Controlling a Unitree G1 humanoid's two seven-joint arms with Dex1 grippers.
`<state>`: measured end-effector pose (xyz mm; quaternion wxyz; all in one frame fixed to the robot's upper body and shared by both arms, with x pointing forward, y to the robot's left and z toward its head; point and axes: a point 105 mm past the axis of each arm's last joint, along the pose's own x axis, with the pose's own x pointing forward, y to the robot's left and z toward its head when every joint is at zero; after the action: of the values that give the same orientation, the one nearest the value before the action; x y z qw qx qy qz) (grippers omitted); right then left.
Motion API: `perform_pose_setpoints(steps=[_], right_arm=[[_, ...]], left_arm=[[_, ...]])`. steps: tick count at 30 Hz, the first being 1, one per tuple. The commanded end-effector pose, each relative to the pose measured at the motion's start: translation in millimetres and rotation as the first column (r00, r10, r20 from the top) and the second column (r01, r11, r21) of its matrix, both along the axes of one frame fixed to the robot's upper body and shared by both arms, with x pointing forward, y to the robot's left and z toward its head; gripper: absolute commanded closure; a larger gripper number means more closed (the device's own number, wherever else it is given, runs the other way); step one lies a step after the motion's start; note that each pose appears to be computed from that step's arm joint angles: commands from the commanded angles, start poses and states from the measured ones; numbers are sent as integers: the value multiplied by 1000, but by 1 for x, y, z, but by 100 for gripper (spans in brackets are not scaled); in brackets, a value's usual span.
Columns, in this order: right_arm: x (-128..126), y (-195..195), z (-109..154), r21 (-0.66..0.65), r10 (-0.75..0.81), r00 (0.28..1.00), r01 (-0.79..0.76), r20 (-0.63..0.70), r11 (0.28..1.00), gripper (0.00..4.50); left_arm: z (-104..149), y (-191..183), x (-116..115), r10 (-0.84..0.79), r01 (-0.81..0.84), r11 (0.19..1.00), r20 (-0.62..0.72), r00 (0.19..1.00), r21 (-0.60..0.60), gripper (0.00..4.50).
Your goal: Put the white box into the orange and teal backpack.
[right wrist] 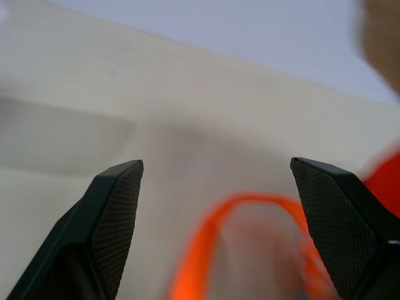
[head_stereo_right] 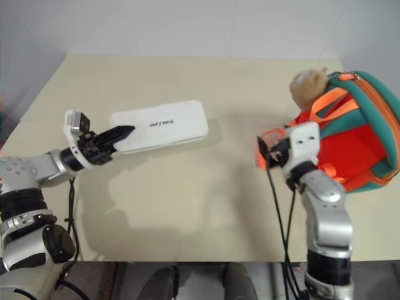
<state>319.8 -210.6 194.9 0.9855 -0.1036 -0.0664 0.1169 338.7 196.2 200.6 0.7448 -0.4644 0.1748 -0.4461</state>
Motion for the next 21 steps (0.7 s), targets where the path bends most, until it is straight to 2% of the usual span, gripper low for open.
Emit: perform_pose_setpoints(steps=[1, 4, 9, 14, 21], right_arm=[[-30, -18, 9, -19, 8, 1000, -8, 16, 1000, 0], [-43, -38, 8, -25, -63, 998, 63, 3, 998, 0], [-46, -49, 12, -21, -121, 992, 122, 17, 992, 0], [-37, -59, 19, 3, -186, 981, 186, 54, 983, 0], [-16, -52, 19, 39, -159, 986, 157, 51, 987, 0]], left_arm=[[10, -2, -3, -12, 13, 1000, 48, 999, -25, 311], [8, -6, 1, -22, 23, 999, 37, 999, -27, 311], [6, -16, 6, -55, 56, 998, 27, 998, -20, 311], [6, -21, 9, -70, 70, 997, 29, 997, -16, 311], [6, -21, 10, -74, 74, 997, 29, 997, -1, 312]])
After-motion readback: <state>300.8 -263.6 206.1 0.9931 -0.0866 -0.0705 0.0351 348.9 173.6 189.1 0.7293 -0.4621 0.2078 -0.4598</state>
